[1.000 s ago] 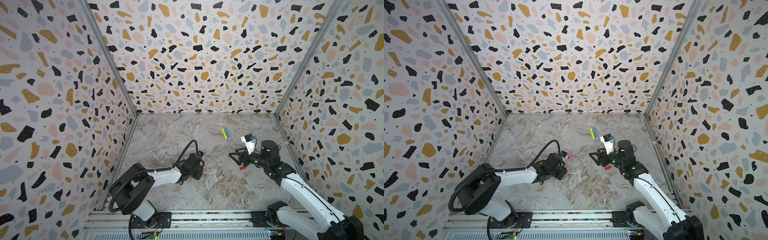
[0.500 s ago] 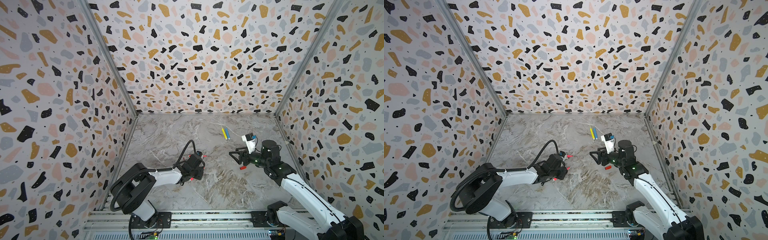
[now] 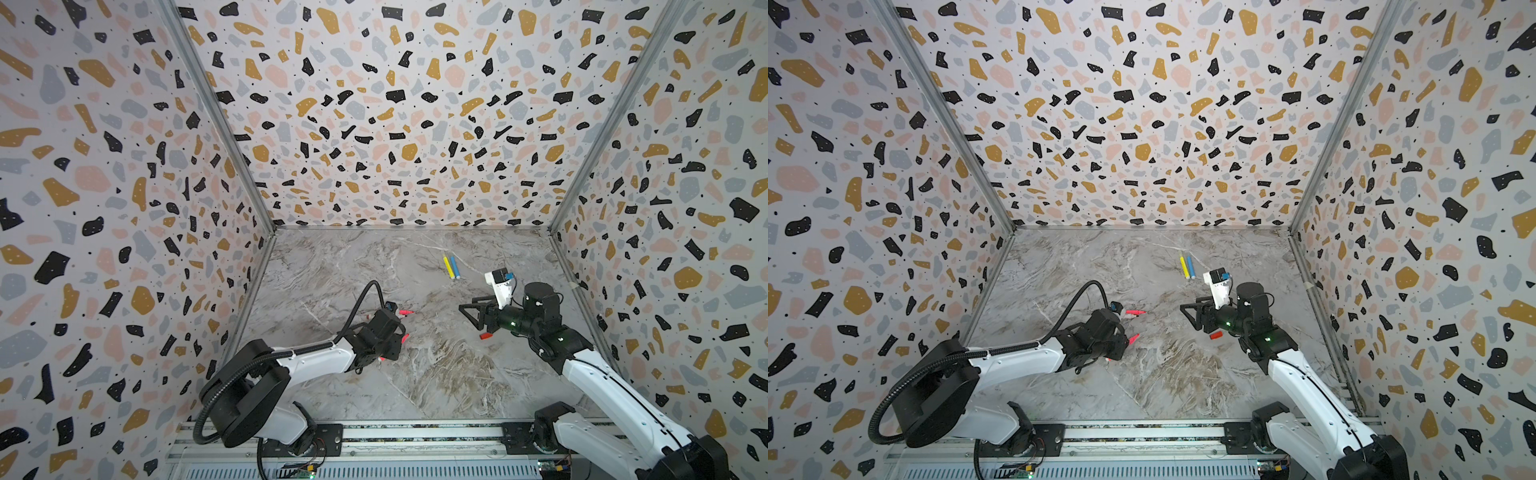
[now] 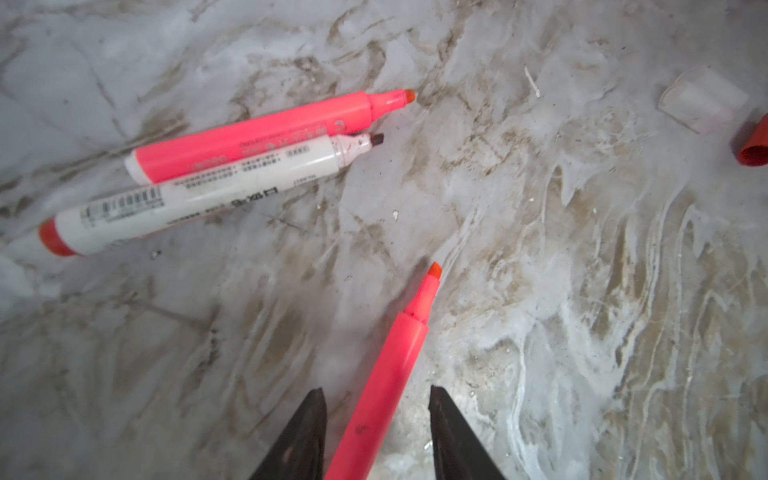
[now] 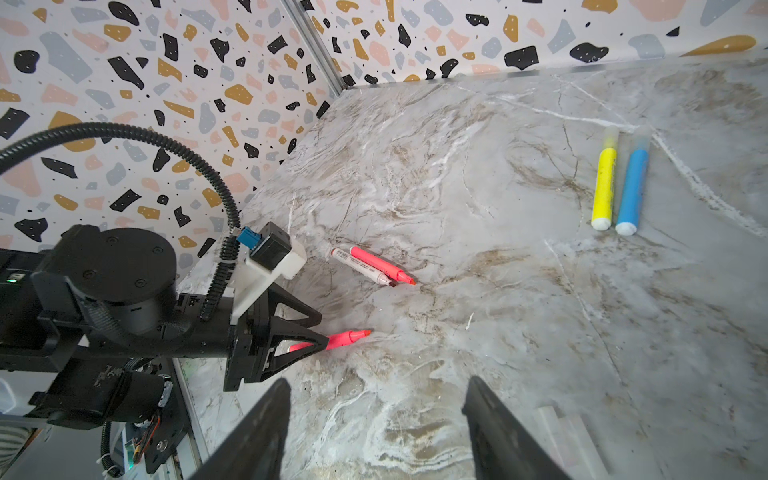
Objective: Insert the pens into the pen caps
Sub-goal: 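Lower the left gripper onto the nearest pink highlighter and close on it, then lift the pink highlighter upright with the left gripper while the right gripper approaches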
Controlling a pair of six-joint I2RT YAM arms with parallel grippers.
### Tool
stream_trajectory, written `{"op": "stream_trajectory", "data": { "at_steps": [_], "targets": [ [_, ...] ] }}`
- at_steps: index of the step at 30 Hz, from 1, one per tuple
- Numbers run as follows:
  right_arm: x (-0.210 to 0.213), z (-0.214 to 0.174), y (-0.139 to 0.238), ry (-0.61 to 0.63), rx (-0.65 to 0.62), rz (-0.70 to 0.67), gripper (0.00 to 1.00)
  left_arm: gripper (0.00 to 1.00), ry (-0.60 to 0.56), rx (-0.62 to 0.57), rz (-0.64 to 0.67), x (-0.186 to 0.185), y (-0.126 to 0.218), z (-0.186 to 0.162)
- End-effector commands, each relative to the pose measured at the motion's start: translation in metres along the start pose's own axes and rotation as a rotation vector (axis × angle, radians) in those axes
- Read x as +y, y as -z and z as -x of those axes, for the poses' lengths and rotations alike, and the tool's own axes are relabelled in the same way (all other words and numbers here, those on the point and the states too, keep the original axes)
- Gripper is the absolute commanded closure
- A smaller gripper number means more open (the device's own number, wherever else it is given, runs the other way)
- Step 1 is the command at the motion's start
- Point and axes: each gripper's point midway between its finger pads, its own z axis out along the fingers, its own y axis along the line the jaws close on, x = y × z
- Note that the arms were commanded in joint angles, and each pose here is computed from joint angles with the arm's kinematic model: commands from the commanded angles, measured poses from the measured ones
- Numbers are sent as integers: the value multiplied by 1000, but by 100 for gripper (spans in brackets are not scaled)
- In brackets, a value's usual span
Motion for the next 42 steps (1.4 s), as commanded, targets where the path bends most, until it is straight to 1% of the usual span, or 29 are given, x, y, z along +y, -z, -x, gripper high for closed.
{"op": "stream_trajectory", "data": {
  "at_steps": [1, 9, 14, 18, 23, 28, 31, 33, 36, 37, 39, 42],
  "targets": [
    [2, 7, 3, 9, -30, 3, 33, 58, -1, 41, 33, 10, -1, -19],
    [1, 4, 3, 7, -28, 3, 33, 59, -19, 72, 23, 9, -8, -26],
    [0, 3, 3, 4, -30, -3, 33, 64, -40, 114, -19, 0, -14, -36],
    [-2, 4, 2, -2, -31, -11, 33, 67, -65, 139, -26, -8, -16, -47],
    [-4, 2, 1, -14, -28, -18, 33, 78, -89, 164, -18, -13, -21, -57],
    [-6, -2, 1, -25, -26, -22, 33, 89, -92, 154, -17, -14, -23, -57],
    [-7, -7, 0, -43, -15, -16, 34, 93, -90, 115, -51, -21, -19, -48],
    [-4, -14, -2, -64, -6, 12, 34, 93, -82, 66, -107, -31, -12, -38],
    [11, -26, -5, -78, 8, 134, 31, 93, -56, -46, -192, -46, 4, -16],
    [18, -31, -6, -92, 14, 190, 28, 93, -43, -93, -235, -53, 12, -8],
    [25, -43, -9, -135, 37, 266, 26, 93, -17, -189, -329, -65, 29, 6],
    [26, -62, -17, -207, 72, 313, 26, 93, 9, -300, -416, -74, 53, 21]
  ]
}}
